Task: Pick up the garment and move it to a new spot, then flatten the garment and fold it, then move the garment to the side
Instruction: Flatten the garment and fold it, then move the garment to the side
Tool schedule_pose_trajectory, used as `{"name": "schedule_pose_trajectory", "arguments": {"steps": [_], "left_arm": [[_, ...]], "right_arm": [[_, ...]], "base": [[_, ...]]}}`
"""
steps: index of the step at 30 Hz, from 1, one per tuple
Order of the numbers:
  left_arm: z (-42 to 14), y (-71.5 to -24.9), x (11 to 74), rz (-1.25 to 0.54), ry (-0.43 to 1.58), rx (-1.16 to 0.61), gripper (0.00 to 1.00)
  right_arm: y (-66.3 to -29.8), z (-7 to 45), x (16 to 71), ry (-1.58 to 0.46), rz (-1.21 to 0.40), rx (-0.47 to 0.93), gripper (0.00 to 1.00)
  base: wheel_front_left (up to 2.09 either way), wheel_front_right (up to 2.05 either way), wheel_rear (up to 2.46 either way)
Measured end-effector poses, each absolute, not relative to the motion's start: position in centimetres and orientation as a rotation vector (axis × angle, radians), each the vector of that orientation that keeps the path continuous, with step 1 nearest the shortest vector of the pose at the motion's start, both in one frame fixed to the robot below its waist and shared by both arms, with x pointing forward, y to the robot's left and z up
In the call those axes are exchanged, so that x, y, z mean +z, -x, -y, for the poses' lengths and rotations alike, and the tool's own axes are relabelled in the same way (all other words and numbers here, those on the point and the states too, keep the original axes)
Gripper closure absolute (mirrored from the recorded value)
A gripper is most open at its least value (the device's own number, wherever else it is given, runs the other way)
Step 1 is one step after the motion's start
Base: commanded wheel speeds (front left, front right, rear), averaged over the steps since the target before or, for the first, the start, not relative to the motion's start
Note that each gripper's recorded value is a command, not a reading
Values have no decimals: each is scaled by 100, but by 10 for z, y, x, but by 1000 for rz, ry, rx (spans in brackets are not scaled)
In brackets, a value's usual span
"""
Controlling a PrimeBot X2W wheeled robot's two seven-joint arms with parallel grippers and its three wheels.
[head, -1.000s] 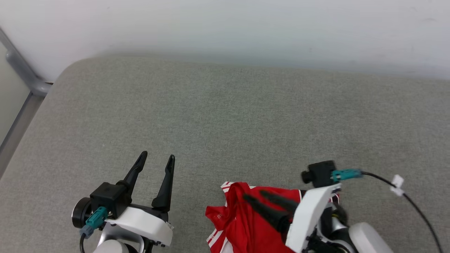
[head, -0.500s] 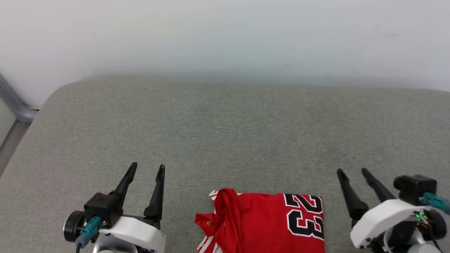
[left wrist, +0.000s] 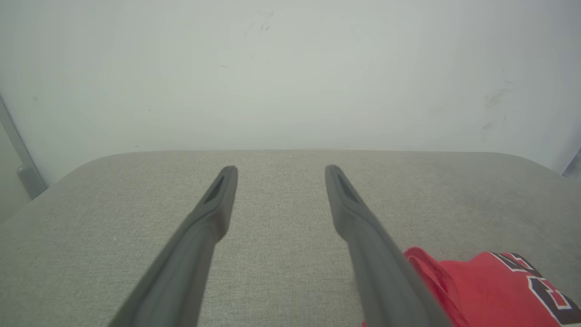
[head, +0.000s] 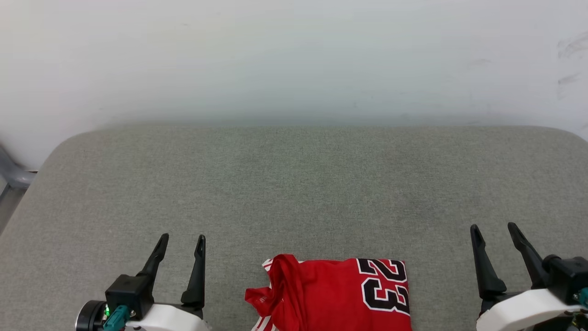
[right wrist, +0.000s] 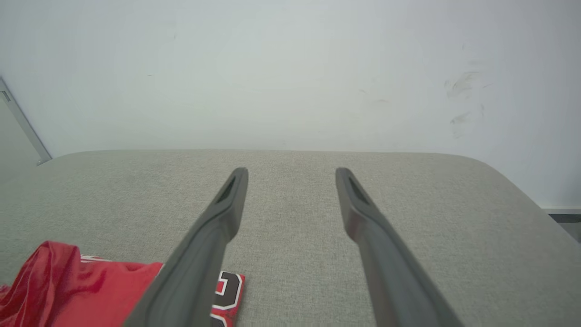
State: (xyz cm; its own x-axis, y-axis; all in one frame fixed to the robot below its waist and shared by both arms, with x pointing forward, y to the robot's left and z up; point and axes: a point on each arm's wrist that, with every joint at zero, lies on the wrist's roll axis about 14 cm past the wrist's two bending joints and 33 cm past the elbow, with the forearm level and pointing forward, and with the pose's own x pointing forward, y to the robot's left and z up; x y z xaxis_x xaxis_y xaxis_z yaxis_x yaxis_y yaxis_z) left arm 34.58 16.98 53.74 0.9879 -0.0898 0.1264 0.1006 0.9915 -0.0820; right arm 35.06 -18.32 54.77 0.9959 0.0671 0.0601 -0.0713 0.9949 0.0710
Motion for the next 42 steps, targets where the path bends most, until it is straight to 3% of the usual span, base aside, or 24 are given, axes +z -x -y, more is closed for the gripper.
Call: {"name": "schedule_pose_trajectory", "arguments": {"steps": [17, 26, 31, 37, 42], "left_arm": [[-171, -351, 528, 104, 93, -94, 0], [-177, -359, 531, 117, 93, -76, 0], [-178, -370, 529, 117, 97, -74, 0], [-181, -382, 525, 110, 97, -72, 0], [-186, -384, 517, 90, 100, -59, 0]], "right_arm": [[-342, 184, 536, -116, -30, 69, 0], [-334, 193, 448, -266, -478, 71, 0], [-328, 165, 414, -379, -693, 168, 0], [-337, 116, 397, -517, -814, 303, 0], [-322, 93, 366, -561, -1003, 363, 0]], "base": [[0, 0, 0], [0, 0, 0], [0, 0, 0], [0, 0, 0], [0, 0, 0]]}}
